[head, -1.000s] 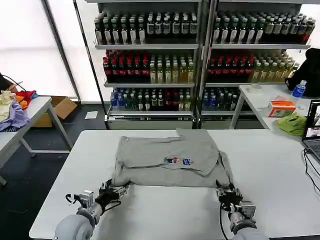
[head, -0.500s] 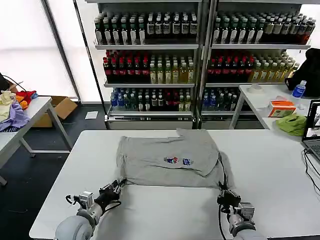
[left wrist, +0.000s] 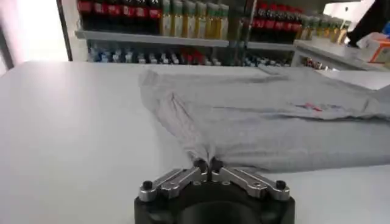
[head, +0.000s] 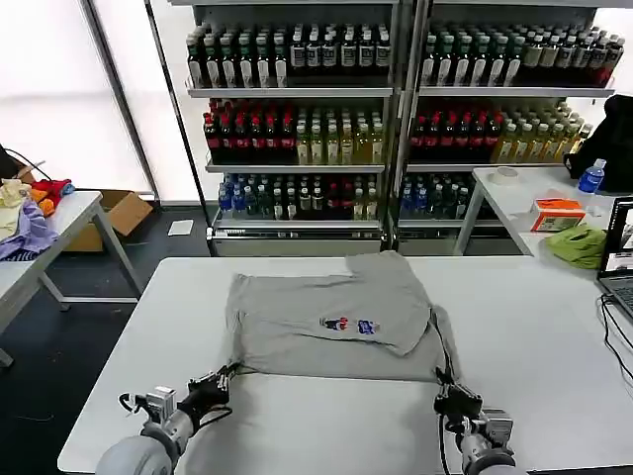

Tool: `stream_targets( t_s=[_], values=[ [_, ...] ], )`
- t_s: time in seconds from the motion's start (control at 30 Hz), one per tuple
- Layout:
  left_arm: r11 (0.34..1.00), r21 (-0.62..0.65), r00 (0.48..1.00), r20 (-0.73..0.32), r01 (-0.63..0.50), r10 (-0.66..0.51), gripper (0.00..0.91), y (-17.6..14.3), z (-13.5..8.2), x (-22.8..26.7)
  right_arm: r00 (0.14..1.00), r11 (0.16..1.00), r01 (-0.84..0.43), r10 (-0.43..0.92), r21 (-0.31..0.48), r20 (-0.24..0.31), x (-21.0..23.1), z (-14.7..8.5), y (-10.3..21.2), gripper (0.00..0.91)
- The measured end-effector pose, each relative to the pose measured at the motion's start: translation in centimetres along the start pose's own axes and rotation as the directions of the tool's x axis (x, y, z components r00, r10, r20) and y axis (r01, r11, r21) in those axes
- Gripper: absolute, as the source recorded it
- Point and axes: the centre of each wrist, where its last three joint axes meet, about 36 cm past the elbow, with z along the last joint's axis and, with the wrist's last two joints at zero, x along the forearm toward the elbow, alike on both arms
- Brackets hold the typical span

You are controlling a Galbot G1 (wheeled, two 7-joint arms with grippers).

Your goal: Fold and organize the clothes.

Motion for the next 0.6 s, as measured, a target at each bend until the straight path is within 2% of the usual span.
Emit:
stream_targets(
  t_s=[0.13,0.43,0.47,0.5,0.53,0.57,0.6],
  values=[
    [1.000,0.008,1.000,-0.007,-0.004,0.004,0.010,-0.9,-0.1,2.2,1.000,1.000,0.009,-0.009,0.000,-0.024,2.4,0.6,0.6,0.000],
    [0.999,0.031,0.997,-0.074,0.039,-0.036,0.010,-3.0,1.2,7.4,0.998,1.000,0.007,-0.006,0.010,-0.062,6.9,1.1,1.1,0.000],
    [0.999,0.030,0.996,-0.083,0.045,-0.042,0.040,-3.1,1.4,7.9,0.998,1.000,0.007,-0.006,0.011,-0.064,7.2,1.1,1.1,0.000],
    [0.998,0.028,0.994,-0.095,0.052,-0.050,0.605,-3.2,1.5,8.5,0.998,1.000,0.009,-0.008,0.012,-0.066,7.4,1.1,1.1,0.000],
    [0.998,0.026,0.993,-0.106,0.059,-0.056,0.907,-3.3,1.7,9.0,0.998,1.000,0.011,-0.010,0.013,-0.066,7.7,1.0,1.2,0.453],
    [0.998,0.022,0.991,-0.118,0.065,-0.062,0.907,-3.3,1.9,9.6,0.998,1.000,0.014,-0.013,0.013,-0.068,7.9,0.8,1.2,0.907],
    [0.997,0.017,0.989,-0.127,0.073,-0.070,0.907,-3.3,2.0,10.1,0.997,1.000,0.017,-0.016,0.013,-0.070,8.1,0.7,1.3,0.907]
  ],
)
